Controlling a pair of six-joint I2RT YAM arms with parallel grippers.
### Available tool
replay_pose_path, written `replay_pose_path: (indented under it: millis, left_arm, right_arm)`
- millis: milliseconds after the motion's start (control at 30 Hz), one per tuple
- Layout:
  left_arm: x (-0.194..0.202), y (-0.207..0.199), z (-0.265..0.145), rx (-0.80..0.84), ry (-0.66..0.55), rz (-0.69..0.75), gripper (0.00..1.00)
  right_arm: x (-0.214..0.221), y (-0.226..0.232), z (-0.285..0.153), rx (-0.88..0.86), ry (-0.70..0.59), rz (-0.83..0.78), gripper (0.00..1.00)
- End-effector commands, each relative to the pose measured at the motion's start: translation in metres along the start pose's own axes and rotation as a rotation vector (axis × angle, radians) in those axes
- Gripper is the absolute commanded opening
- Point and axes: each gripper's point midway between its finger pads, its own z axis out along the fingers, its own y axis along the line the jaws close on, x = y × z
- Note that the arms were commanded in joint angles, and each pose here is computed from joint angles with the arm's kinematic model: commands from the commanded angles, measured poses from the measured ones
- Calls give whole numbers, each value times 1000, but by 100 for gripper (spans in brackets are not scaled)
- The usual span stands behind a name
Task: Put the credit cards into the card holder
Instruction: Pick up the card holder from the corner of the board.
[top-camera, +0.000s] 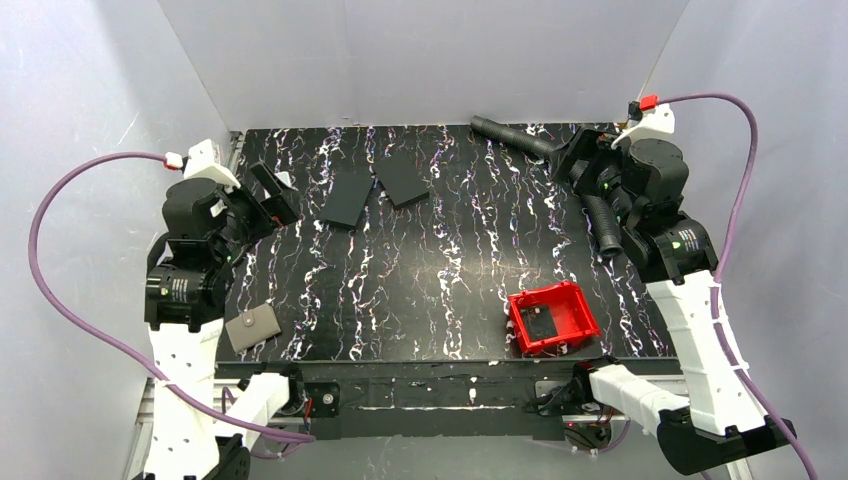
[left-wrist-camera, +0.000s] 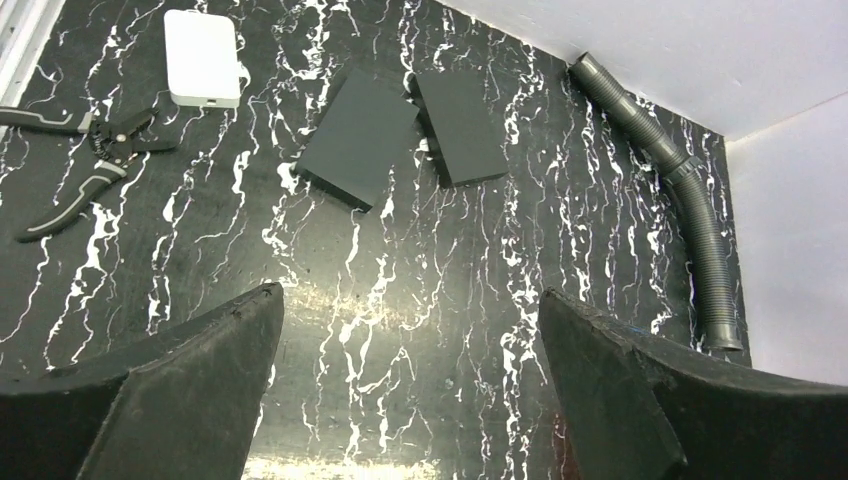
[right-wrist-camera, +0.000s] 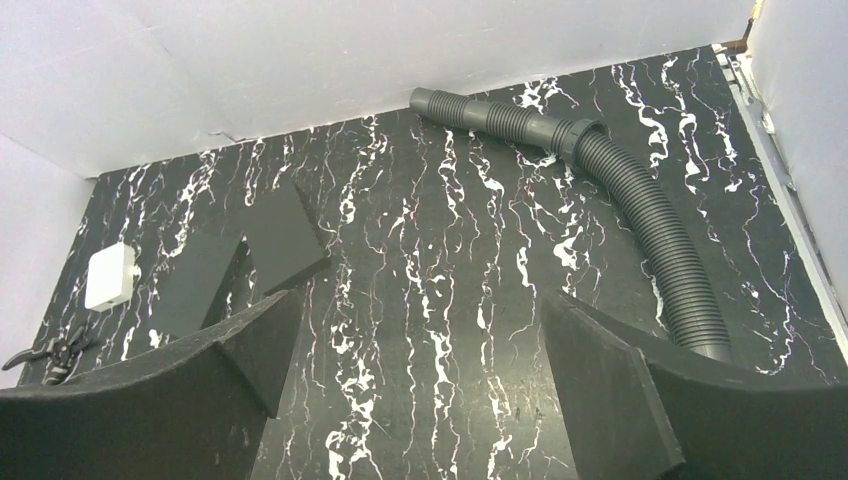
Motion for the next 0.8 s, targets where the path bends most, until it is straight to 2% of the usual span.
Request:
replay_pose_path:
  millis: [0, 167, 267, 400, 600, 767]
  left_arm:
    - [-2, 12, -8, -51, -30, 24, 99]
    - [-2, 19, -10, -94, -32, 13, 99]
    - [9, 41, -7, -222, -6, -55, 99]
    - [35, 69, 1, -398, 76, -152, 99]
    - [83, 109, 6, -625, 239, -161, 99]
    - [120, 141, -5, -813, 256, -310, 99]
  right_arm:
    - [-5, 1, -3, -5, -21, 12, 100]
    - [-6, 2, -4, -13, -24, 10, 100]
    - [0, 0, 1, 2, 13, 3, 100]
    - [24, -1, 17, 19, 125, -19, 100]
    - [55, 28, 28, -155, 238, -7, 100]
    - [66, 42, 33, -233, 273, 10, 100]
